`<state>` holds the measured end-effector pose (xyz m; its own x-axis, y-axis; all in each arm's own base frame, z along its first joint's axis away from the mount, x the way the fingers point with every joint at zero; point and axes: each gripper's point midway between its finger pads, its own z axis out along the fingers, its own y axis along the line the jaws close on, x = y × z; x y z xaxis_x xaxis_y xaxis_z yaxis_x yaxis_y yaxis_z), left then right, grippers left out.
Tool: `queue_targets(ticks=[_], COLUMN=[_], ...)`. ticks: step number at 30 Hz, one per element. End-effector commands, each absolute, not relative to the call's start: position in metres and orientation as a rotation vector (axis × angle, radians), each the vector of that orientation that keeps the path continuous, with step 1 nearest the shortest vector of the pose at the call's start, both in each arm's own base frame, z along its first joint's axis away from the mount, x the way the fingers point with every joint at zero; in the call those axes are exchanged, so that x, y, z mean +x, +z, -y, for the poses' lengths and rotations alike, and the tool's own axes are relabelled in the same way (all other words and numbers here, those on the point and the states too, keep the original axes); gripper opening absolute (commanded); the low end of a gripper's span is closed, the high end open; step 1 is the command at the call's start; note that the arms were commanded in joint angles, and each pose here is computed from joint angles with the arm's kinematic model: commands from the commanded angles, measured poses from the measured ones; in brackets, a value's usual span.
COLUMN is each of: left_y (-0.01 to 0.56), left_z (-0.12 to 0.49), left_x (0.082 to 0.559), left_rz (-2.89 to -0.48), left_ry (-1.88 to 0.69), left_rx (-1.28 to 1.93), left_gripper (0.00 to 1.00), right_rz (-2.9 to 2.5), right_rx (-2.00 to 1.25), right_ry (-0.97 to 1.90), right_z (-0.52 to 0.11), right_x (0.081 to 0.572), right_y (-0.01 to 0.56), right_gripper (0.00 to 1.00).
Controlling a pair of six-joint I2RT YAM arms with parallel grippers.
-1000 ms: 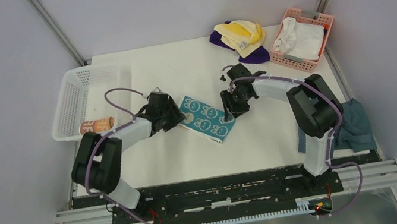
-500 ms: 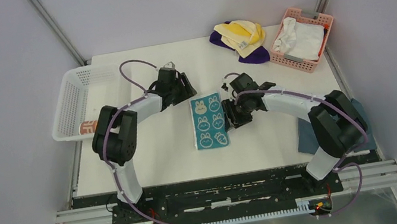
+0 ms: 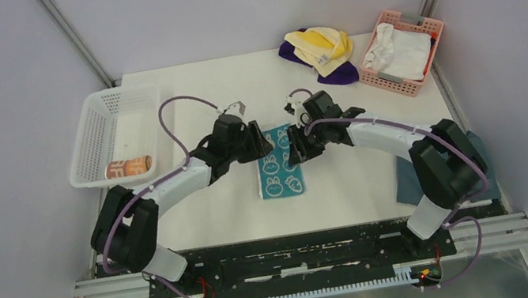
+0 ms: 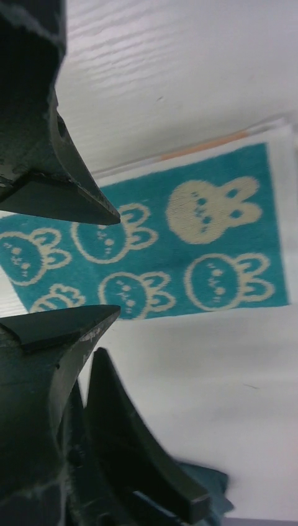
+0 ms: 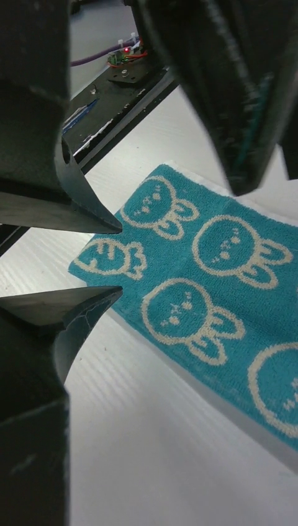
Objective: Roll the towels
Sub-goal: Roll the towel at the center of the board.
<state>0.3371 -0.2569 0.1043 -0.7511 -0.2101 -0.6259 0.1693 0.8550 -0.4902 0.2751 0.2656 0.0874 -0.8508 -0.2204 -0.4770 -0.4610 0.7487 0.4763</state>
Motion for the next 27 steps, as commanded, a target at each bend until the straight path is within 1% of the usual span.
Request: queue_targets(ticks=[1, 6, 9, 12, 15, 19, 22, 25, 27], left_y=[0.086, 0.053, 0.037, 0.027, 0.027, 0.044, 0.063, 0.082, 0.093], left_z=[0.264, 0.264, 0.255, 0.243, 0.235, 0.224, 0.225, 0.225, 0.225], left_x=[0.309, 0.298, 0.306, 0.322, 0.340, 0.366, 0.368, 0.361, 0.354], left_rz=[-2.375, -2.447, -2.471, -2.491, -2.489, -2.425, -2.385, -2.349, -2.328], left_ry=[-0.735, -0.738, -0.629, -0.532, -0.488, -0.460, -0.488, -0.541, -0.579], left_rx=[-0.045, -0.049, -0.054, -0.066, -0.075, -0.091, -0.088, -0.103, -0.112], left_gripper=[0.56, 0.46, 0.43, 0.43, 0.45, 0.47, 0.52, 0.57, 0.58], right_rz=[-2.540, -2.610, -2.646, -2.659, -2.627, -2.528, -2.484, -2.452, -2.441], right_rx=[-0.552, -0.573, -0.590, -0.598, -0.599, -0.657, -0.695, -0.755, -0.800], right_ry=[0.968, 0.981, 0.966, 0.931, 0.929, 0.939, 0.915, 0.877, 0.846], right_z=[-0.284, -0.284, -0.282, -0.280, -0.285, -0.300, -0.304, -0.305, -0.305], right_x=[0.273, 0.262, 0.255, 0.255, 0.264, 0.279, 0.280, 0.273, 0.267], right_y=[0.070, 0.040, 0.027, 0.021, 0.031, 0.071, 0.089, 0.098, 0.099], right_gripper=[0.43, 0.38, 0.37, 0.37, 0.38, 0.41, 0.42, 0.46, 0.47])
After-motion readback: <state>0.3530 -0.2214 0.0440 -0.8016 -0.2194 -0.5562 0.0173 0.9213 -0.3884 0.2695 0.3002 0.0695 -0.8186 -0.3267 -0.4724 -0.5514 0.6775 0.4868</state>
